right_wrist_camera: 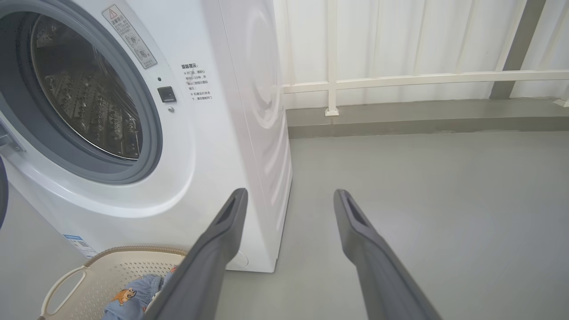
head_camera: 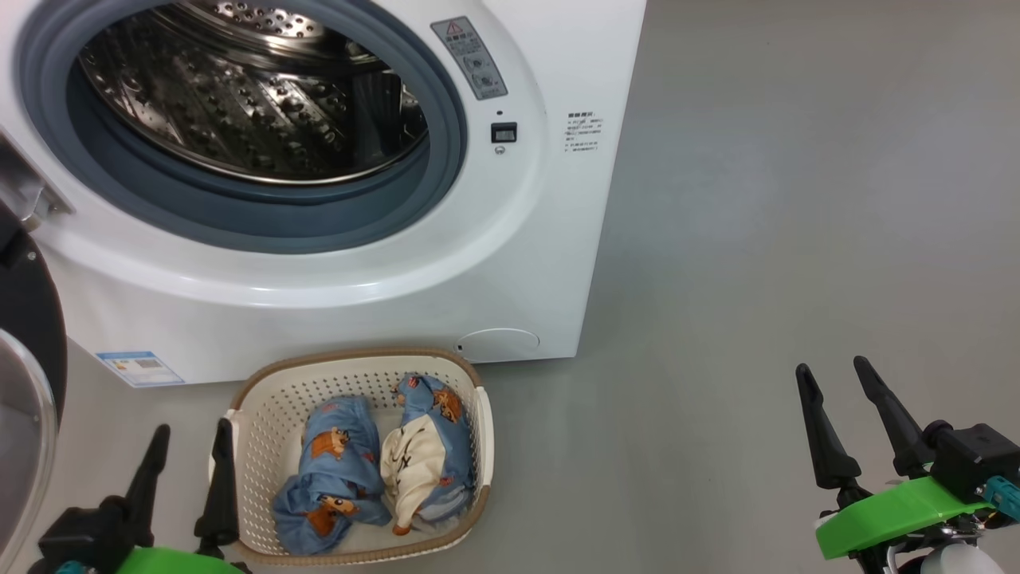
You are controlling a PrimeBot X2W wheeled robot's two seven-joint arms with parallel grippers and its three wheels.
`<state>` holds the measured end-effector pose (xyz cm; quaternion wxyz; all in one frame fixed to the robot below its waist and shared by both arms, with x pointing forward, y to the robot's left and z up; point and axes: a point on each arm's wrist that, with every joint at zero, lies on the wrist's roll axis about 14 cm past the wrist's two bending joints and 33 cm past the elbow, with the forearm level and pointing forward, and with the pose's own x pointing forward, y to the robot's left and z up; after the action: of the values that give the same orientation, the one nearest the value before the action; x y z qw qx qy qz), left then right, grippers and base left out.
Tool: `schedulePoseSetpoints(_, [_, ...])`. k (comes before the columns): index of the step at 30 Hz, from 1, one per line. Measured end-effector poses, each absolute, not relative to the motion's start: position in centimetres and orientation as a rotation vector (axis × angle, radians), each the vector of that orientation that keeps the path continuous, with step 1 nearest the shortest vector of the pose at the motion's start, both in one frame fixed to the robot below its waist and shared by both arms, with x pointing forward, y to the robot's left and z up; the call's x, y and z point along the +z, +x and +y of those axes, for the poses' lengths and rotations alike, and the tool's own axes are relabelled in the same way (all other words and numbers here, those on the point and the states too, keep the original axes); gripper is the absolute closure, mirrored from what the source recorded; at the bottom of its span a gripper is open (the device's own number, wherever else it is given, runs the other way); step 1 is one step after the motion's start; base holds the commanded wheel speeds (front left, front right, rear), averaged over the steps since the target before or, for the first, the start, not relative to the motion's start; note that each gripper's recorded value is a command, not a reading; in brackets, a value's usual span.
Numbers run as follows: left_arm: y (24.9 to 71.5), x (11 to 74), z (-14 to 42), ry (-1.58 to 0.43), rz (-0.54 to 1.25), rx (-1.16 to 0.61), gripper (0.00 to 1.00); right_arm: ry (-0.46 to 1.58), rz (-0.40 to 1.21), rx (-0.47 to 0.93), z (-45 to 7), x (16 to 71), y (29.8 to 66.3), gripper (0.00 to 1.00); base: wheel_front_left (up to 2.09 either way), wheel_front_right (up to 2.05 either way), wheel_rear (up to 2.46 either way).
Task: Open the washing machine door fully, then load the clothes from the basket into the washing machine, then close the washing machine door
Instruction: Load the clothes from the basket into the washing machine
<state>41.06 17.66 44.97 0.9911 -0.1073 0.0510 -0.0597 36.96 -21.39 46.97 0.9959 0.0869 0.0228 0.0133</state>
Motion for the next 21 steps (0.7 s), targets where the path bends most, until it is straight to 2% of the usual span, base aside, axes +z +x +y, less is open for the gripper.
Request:
schedulePoseSetpoints(12, [41.5,40.4,15.3,-0.212,0.247,-0.171,0.0,0.19,0.05,0.037,-20.6,46.6,38.7,0.0,0.0,0.0,0.0])
schedulePoseSetpoints(21, [42.4,34.9,14.2,-0.183,0.427,-0.202,0.0,0.2,0.054,0.049,-19.7,46.0,41.2,0.0,0.0,0.0,0.0])
